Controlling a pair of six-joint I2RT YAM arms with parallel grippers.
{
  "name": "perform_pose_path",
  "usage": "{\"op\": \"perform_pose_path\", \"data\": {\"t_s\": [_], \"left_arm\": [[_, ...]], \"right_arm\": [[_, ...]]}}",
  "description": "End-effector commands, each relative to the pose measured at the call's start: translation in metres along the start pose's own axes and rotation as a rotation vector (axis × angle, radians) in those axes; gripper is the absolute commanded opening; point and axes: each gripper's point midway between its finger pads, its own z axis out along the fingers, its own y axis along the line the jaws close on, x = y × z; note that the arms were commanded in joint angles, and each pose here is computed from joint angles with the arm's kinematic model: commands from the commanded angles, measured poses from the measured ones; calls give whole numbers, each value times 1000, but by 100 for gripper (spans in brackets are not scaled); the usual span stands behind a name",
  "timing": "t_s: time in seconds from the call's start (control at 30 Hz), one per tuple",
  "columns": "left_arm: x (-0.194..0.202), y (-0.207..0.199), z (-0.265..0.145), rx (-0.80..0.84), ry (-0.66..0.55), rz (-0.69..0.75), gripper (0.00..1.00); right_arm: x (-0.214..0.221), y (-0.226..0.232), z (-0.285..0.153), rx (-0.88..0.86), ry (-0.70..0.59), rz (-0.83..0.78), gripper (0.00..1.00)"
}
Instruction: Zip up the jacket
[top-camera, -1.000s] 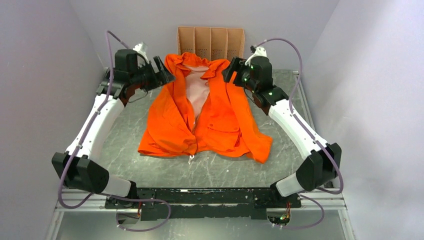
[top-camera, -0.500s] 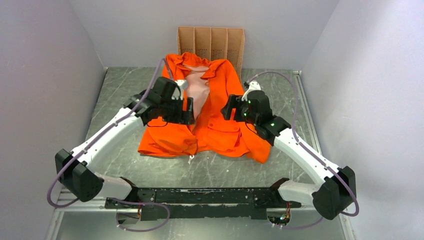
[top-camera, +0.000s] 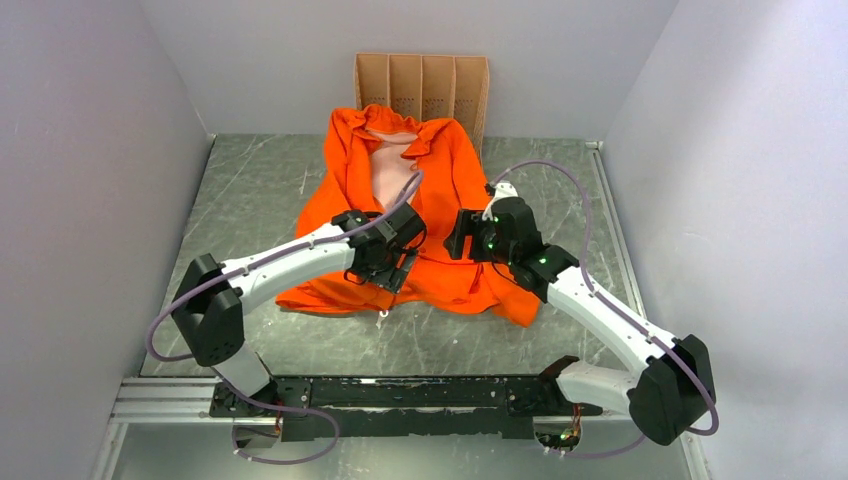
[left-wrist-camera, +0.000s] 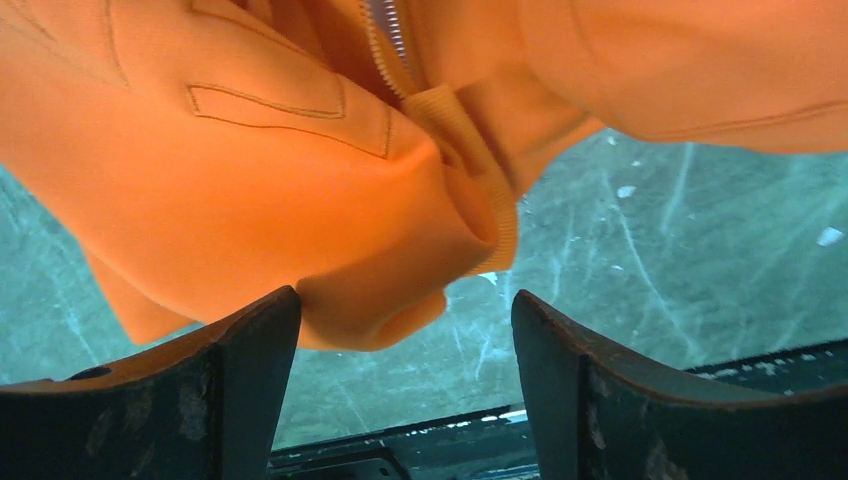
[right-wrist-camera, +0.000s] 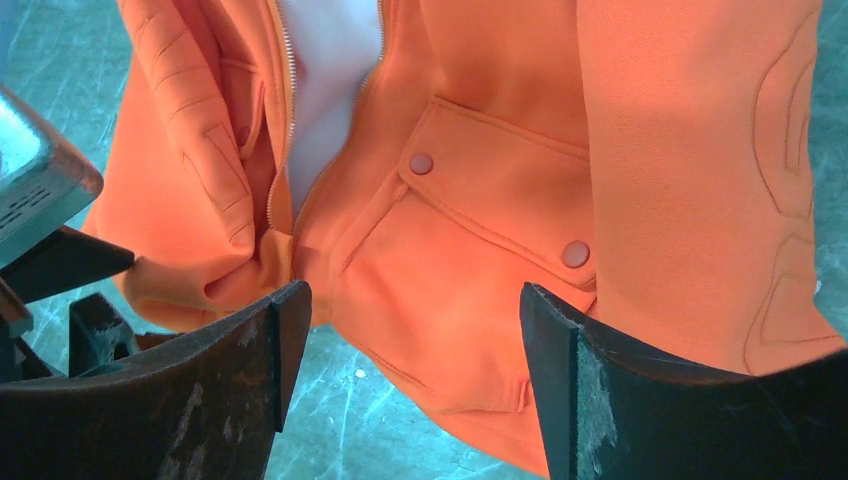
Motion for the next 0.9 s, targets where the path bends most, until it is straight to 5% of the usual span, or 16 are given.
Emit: {"op": "perform_pose_path", "data": {"t_s": [0.0,0.13,0.3,0.87], "left_arm": [[-2,18,-1,-110,-13,22,80],[0,16,5,-106,-11,36,63],[-7,14,0,-95,-30,37,10],[-67,39,-96,86,-385,-166,8]], "right_arm": [[2,1,-2,-10,-4,-12,79],[3,2,1,-14,2,-10,79],[1,3,1,-16,-2,-10,79],[-13,7,-4,-18,-31,-3,80]]}}
